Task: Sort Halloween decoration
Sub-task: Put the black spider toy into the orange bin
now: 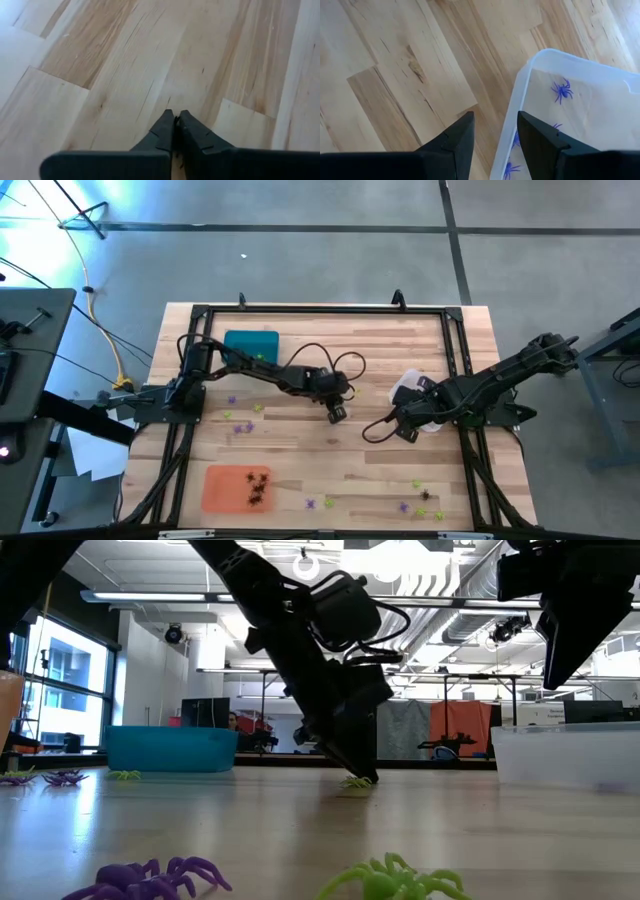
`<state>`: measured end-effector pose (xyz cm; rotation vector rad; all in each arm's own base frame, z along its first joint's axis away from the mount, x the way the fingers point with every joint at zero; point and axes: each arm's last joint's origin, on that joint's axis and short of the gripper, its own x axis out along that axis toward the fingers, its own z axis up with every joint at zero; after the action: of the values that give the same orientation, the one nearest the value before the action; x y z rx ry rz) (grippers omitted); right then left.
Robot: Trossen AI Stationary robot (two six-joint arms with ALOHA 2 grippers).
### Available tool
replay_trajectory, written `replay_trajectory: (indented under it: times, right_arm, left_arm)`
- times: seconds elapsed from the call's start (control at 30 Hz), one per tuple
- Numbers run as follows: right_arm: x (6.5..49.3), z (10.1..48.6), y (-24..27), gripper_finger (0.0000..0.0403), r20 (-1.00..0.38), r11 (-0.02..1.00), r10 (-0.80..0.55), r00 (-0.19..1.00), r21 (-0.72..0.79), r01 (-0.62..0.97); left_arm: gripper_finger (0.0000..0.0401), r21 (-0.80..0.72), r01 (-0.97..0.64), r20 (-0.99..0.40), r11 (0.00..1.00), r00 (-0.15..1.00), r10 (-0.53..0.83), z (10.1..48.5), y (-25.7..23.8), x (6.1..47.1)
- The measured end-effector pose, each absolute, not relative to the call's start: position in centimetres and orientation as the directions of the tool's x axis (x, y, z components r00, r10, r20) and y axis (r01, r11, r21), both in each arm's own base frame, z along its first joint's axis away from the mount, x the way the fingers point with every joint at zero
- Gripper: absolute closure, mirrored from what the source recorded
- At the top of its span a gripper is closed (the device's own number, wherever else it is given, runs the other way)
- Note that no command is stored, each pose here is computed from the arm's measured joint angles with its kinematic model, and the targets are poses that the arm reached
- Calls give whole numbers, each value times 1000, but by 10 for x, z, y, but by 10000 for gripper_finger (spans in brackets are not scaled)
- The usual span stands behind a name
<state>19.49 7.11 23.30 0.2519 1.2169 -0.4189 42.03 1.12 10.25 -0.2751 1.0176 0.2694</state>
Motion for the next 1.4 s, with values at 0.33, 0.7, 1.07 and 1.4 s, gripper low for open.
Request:
replay_trajectory:
  times: [0.33, 0.7, 1.07, 1.4]
  right_arm:
    - [195, 233, 71, 259, -941, 897, -184, 282, -44, 439]
    - [195, 233, 71, 259, -940, 898, -191, 282, -51, 437]
    - [196, 233, 71, 259, -937, 898, -182, 299, -35, 438]
    - [199, 234, 72, 259, -931, 898, -172, 321, -15, 439]
  left_arm:
    - [400, -120, -337, -841, 934, 534, 85, 152, 19, 413]
    - [400, -163, -332, -819, 929, 571, 60, 216, 7, 387]
    - [401, -216, -376, -879, 901, 477, -12, 284, -62, 312]
    - [401, -157, -538, -933, 828, 356, 54, 295, -148, 234]
